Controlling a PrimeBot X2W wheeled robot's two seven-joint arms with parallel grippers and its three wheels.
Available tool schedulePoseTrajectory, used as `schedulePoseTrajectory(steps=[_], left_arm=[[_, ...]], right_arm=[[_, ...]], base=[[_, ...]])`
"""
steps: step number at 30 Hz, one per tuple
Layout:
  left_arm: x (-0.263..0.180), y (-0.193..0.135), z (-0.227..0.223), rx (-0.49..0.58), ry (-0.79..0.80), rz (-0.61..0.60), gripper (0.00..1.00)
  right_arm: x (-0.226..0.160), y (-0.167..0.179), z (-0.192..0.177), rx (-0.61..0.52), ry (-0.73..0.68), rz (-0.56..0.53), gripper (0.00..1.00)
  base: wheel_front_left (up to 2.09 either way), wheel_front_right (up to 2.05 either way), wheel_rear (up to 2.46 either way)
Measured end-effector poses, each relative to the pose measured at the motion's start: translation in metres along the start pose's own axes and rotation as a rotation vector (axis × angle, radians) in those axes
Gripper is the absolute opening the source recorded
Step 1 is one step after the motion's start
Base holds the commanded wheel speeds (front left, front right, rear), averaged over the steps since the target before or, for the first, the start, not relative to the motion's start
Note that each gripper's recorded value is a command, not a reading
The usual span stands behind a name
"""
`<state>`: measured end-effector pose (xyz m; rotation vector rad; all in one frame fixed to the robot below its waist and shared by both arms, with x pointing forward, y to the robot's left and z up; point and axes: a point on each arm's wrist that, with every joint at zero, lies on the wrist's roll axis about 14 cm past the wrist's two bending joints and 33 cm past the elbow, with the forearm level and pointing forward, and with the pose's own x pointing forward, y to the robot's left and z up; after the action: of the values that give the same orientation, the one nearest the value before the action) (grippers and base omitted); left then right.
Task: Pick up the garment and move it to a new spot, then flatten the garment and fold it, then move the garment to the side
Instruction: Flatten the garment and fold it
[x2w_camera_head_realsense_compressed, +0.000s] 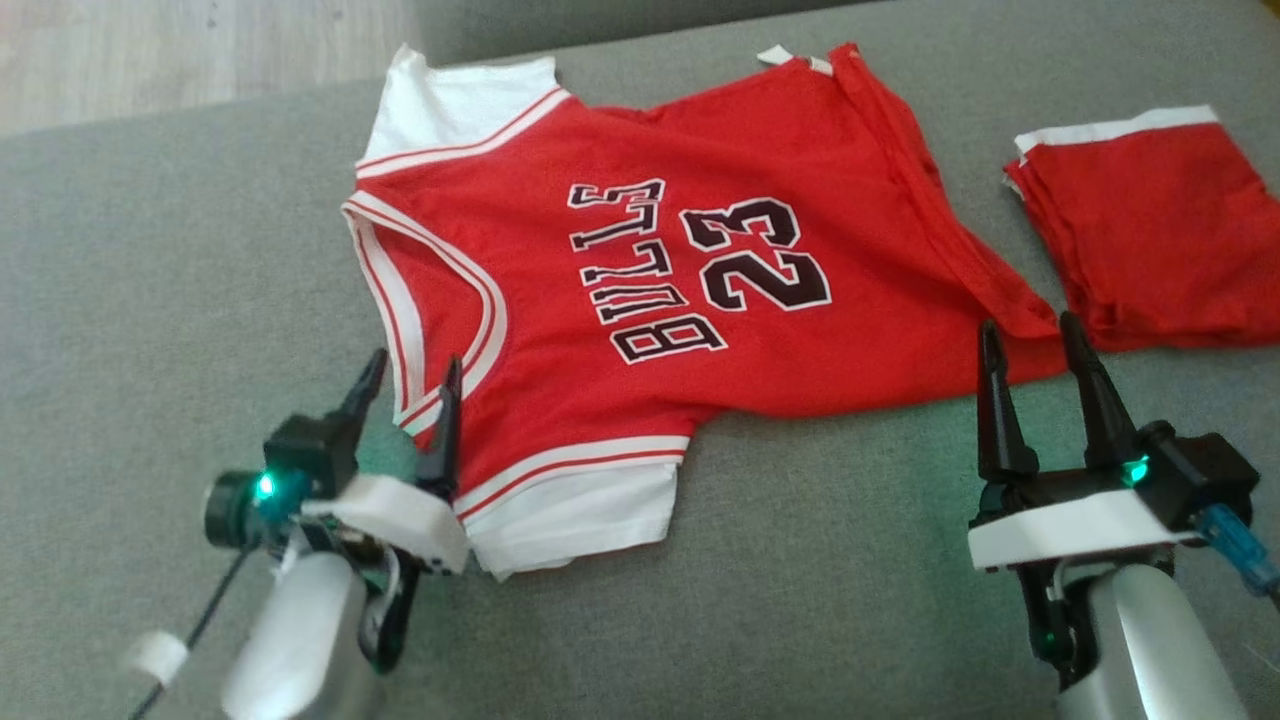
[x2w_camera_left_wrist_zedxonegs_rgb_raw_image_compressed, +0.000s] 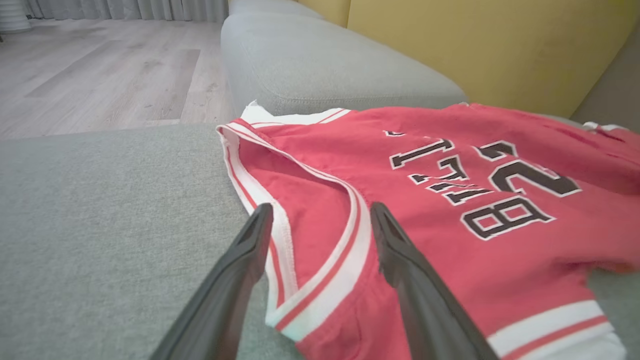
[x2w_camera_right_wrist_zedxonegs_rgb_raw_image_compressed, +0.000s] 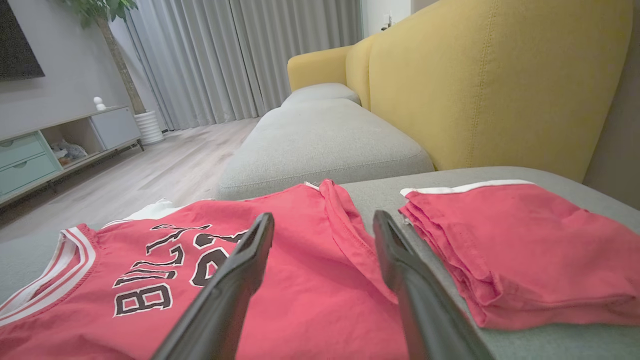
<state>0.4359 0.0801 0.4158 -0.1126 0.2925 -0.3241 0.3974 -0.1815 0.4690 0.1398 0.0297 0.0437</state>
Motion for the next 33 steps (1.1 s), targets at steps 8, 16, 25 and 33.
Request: schedulePoseTrajectory(steps=[8, 16, 25, 33], left_arm=[[0.02, 0.023, -0.037, 0.066, 0.229, 0.04, 1.0], [0.037, 0.023, -0.04, 0.088, 0.316, 0.001, 0.14], [0.06, 0.025, -0.009, 0.136, 0.198, -0.051, 0.0], [0.108, 0.039, 0.054, 0.259, 0.081, -0.068, 0.0]], right_arm=[[0.0, -0.005, -0.011, 0.005, 0.032, -0.014, 1.0], [0.001, -0.013, -0.01, 0.012, 0.03, -0.038, 1.0], [-0.001, -0.016, -0.016, 0.018, 0.048, -0.049, 1.0], [0.011, -0.016, -0.013, 0.012, 0.036, -0.041, 1.0]], base=[[0.0, 0.0, 0.0], [0.0, 0.0, 0.0], [0.0, 0.0, 0.0], [0.0, 0.0, 0.0]])
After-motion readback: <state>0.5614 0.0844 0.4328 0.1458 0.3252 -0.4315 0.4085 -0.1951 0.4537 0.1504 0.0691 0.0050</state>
